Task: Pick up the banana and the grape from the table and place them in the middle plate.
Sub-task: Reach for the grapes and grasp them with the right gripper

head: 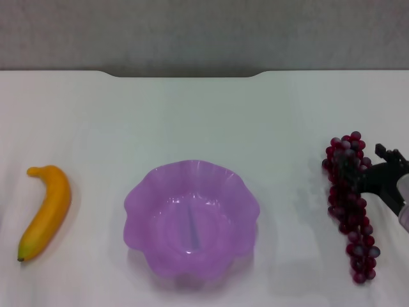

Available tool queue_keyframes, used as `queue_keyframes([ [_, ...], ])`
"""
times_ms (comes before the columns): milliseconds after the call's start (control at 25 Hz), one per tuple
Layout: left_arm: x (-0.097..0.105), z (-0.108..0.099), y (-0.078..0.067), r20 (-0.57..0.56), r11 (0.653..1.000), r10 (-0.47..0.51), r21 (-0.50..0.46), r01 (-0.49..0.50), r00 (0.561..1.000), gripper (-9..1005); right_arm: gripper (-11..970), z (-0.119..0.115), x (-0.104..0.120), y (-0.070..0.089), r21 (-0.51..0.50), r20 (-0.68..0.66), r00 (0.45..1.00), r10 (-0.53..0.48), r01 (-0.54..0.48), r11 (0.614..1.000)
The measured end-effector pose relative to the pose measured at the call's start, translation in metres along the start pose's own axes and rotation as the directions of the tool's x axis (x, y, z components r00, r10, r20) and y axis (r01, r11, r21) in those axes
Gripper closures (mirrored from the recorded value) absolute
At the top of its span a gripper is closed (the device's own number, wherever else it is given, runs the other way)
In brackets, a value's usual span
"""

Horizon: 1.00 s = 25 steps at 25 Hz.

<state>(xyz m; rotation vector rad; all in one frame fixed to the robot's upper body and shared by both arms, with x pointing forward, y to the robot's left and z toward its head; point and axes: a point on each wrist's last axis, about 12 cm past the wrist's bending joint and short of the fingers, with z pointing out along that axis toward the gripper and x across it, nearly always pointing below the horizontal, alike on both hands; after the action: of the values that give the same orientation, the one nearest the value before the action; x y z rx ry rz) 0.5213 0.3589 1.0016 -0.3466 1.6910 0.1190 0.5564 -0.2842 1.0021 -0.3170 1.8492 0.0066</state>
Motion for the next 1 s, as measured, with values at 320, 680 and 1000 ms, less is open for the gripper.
queue_keyframes([
  [320,0.001,-0.001,0.001,-0.004,1.0,0.003,-0.003,-0.004,1.0,133,160,-0.004,0.015,0.005,-0.031,-0.093,0.995,-0.032,0.029,0.999],
  [680,0.001,-0.001,0.002,-0.006,1.0,0.007,-0.003,-0.007,1.0,134,188,-0.007,0.023,0.01,-0.064,-0.14,0.988,-0.065,0.056,0.996],
  [1000,0.001,-0.001,0.002,-0.006,1.0,0.008,-0.003,-0.008,1.0,135,212,-0.01,0.031,0.008,-0.073,-0.183,0.979,-0.088,0.075,0.994],
])
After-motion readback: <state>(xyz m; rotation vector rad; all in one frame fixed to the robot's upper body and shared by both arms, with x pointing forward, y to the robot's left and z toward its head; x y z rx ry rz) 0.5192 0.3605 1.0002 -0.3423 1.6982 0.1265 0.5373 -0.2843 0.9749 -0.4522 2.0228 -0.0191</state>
